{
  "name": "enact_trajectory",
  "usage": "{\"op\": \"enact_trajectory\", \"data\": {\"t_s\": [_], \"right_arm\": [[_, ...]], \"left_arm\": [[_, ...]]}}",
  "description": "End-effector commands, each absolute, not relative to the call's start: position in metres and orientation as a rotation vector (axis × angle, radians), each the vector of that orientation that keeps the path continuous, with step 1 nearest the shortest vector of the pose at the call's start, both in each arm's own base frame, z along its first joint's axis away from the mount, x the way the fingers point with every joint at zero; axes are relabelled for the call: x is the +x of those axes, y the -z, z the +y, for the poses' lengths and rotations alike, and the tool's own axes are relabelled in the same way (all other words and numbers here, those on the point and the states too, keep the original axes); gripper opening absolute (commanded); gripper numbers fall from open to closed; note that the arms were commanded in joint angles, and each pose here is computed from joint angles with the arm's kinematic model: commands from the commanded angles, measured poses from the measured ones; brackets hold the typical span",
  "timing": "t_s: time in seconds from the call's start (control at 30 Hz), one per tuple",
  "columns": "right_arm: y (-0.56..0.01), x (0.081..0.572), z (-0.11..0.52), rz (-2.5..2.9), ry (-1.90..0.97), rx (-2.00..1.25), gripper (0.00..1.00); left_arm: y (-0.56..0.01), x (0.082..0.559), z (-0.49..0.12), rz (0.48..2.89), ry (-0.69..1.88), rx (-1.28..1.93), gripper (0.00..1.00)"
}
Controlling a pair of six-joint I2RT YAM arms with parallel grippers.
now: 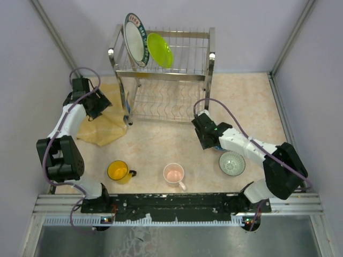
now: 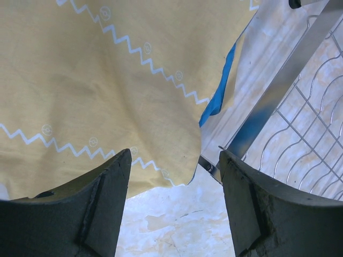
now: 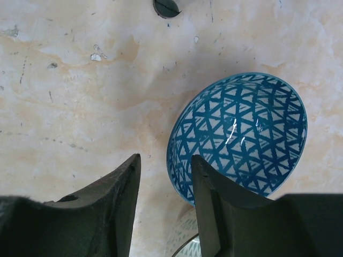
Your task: Load the mixed dishes into the dish rack
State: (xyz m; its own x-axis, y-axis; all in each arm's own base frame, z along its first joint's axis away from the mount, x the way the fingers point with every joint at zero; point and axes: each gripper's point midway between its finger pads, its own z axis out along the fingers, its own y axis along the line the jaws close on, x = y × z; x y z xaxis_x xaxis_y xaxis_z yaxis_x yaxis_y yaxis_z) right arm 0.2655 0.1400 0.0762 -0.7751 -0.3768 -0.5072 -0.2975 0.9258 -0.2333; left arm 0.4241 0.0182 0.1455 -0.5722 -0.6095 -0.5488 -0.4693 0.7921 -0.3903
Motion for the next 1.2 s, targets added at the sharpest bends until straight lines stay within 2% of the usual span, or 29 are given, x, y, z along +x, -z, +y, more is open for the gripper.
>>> {"op": "enact_trajectory", "data": {"t_s": [0.0, 0.23, 0.4, 0.5, 0.53, 0.8, 1.17], "right_arm": [[-0.075, 0.282, 0.141, 2.466, 0.229, -0.452, 0.41], [-0.057, 0.285, 0.135, 2.498, 0.272, -0.453, 0.34], [-0.049, 0.284, 0.128, 2.508, 0.318, -0.447, 0.19], [-0.051, 0.284, 0.126, 2.502, 0.328, -0.449, 0.03], [-0.053, 0.284, 0.127, 2.500, 0.326, -0.449, 0.00], [-0.099, 0.285, 0.156, 2.488, 0.105, -0.470, 0.00], [-0.174, 0.260, 0.262, 2.466, -0.628, -0.566, 0.00]], "left_arm": [[-0.155, 0.424, 0.026, 2.248, 0.243, -0.793, 0.73], [-0.152, 0.422, 0.032, 2.247, 0.235, -0.807, 0.73], [-0.152, 0.421, 0.035, 2.243, 0.226, -0.814, 0.73], [-0.152, 0.421, 0.036, 2.243, 0.224, -0.817, 0.73], [-0.151, 0.421, 0.037, 2.244, 0.224, -0.818, 0.73], [-0.149, 0.420, 0.035, 2.246, 0.236, -0.823, 0.73], [-0.157, 0.419, 0.033, 2.229, 0.252, -0.814, 0.73]]}}
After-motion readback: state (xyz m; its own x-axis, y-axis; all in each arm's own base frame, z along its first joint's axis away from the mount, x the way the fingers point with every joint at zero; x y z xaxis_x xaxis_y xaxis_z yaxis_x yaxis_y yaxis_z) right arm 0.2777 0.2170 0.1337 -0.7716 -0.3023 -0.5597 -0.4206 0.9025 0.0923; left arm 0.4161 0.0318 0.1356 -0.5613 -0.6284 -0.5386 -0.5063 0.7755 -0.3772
